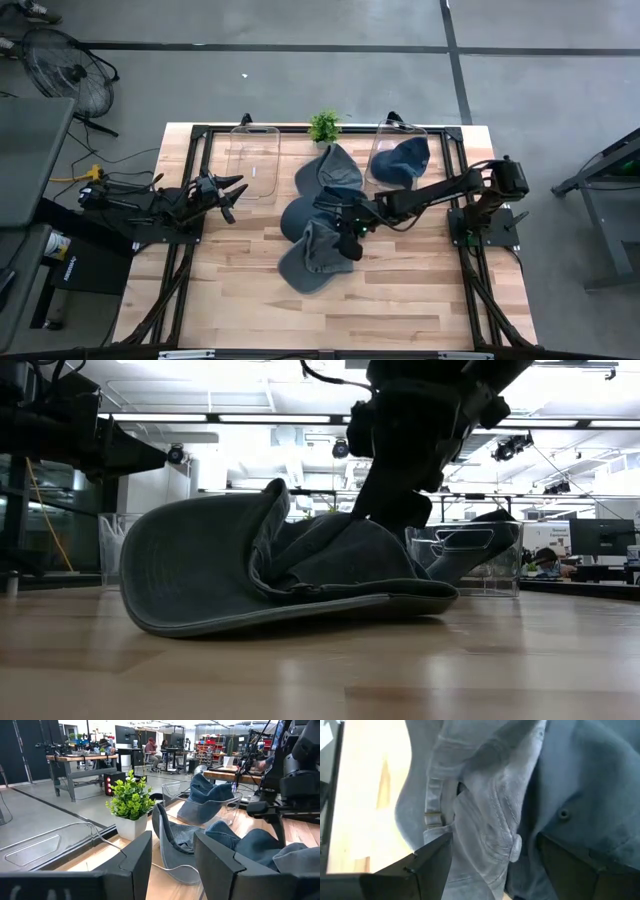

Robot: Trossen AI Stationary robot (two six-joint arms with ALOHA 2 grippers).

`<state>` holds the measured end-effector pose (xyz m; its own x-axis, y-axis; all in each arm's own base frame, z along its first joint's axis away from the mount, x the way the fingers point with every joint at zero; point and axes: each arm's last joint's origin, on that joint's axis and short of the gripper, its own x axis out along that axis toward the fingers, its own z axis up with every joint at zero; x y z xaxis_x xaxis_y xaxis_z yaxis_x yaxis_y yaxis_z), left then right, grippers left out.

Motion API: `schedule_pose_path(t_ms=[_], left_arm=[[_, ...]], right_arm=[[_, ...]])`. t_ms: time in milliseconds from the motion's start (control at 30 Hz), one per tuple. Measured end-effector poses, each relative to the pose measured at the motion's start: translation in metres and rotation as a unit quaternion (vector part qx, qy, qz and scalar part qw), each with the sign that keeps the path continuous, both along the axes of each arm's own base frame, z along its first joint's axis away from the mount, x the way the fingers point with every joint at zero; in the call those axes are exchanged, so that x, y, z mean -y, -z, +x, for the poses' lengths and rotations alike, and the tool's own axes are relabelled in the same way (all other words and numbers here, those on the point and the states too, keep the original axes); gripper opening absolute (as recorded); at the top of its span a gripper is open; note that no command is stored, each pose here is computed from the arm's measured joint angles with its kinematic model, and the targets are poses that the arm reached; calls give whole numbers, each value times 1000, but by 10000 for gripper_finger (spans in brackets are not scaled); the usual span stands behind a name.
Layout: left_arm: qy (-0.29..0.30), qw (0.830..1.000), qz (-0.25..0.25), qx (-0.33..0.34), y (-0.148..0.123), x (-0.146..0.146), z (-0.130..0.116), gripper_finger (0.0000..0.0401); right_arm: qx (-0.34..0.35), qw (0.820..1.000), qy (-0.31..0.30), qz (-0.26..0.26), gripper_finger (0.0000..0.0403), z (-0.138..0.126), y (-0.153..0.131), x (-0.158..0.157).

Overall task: Pick & Place hat
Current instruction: Put the bottom gray cap into the left transparent bin

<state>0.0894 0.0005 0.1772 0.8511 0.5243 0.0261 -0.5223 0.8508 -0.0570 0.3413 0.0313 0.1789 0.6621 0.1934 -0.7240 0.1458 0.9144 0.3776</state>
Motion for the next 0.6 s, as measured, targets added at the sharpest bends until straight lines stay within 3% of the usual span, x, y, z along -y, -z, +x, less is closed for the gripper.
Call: schedule_pose_path(t_ms=[333, 600], left_arm=[[0, 1000, 0, 0, 0, 0, 0, 142], [0, 1000, 0, 0, 0, 0, 0, 142]], right_arm=[[12, 1000, -8, 8, 273, 2, -2, -1], [12, 1000, -14, 14, 225, 1, -2, -2]])
